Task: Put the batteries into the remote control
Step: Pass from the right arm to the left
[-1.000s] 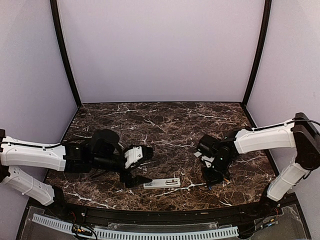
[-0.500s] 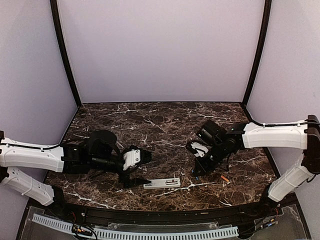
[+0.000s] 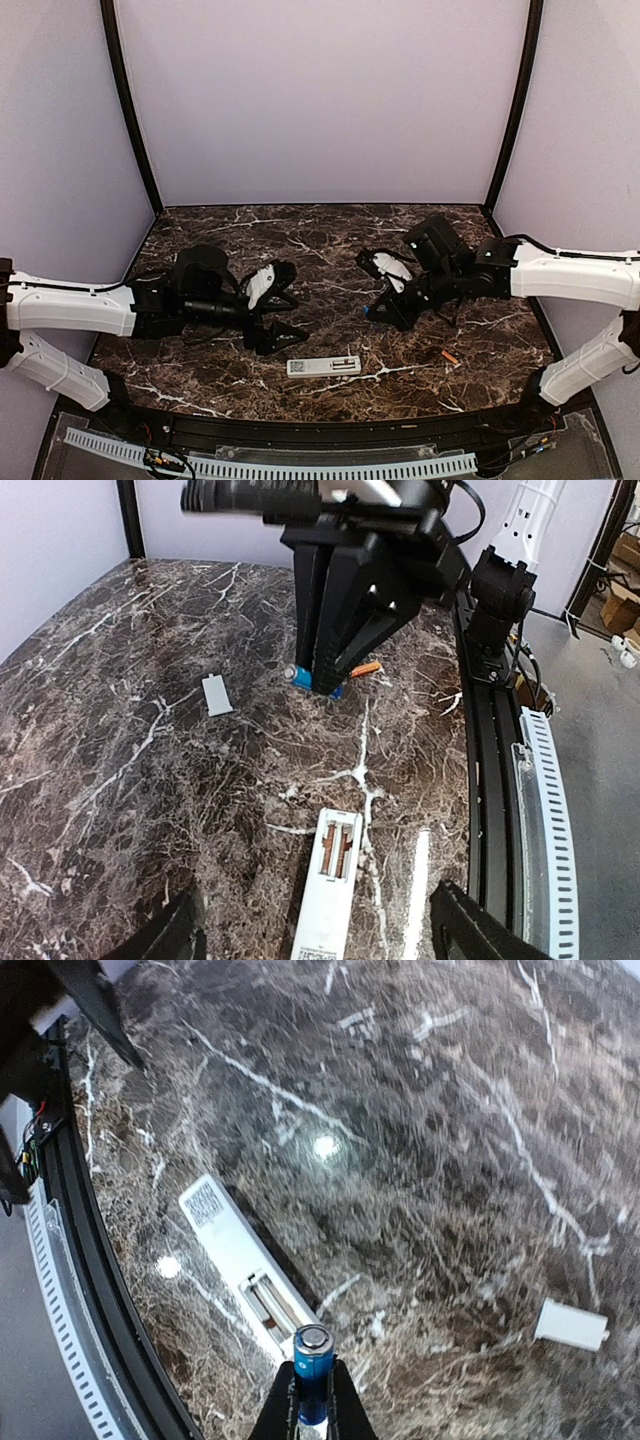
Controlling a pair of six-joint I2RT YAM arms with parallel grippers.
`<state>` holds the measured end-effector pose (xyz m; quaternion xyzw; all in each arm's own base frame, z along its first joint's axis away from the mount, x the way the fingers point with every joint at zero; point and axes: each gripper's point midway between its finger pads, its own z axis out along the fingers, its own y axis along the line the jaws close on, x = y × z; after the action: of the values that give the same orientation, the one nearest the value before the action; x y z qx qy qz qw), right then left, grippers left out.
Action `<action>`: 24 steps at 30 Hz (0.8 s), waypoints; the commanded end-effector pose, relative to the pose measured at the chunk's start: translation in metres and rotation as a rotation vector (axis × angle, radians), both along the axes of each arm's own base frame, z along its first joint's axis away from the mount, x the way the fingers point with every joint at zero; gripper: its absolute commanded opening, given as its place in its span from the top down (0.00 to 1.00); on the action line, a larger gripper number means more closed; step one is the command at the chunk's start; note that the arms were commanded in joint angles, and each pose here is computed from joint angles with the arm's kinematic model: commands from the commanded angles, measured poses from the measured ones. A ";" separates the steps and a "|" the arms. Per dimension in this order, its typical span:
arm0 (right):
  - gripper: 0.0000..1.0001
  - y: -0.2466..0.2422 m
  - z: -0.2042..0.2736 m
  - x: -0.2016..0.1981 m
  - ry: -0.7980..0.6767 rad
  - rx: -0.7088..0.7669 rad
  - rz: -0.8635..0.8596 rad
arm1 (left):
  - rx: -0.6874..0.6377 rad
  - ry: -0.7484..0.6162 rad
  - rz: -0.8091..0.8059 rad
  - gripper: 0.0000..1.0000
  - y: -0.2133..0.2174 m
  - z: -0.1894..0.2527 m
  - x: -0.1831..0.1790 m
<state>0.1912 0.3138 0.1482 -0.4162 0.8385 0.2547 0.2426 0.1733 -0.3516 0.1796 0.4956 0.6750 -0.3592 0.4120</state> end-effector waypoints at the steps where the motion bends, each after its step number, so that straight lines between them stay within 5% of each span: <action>1: 1.00 0.024 0.044 0.007 -0.255 0.138 0.102 | -0.033 0.130 0.044 0.28 -0.017 0.007 0.010; 17: 1.00 0.057 0.070 0.011 -0.535 0.268 0.251 | -0.192 0.154 0.069 0.24 -0.054 0.032 0.035; 21: 1.00 0.062 0.068 0.010 -0.535 0.277 0.255 | -0.275 0.202 0.088 0.33 -0.059 0.048 0.040; 24: 1.00 0.063 0.067 0.008 -0.533 0.274 0.255 | -0.298 0.219 0.093 0.48 -0.059 0.053 0.042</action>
<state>0.2017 0.3681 0.2050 -0.5314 0.6638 0.2698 0.4519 0.2082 -0.4043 0.1939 0.3863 0.7027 -0.4468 0.3967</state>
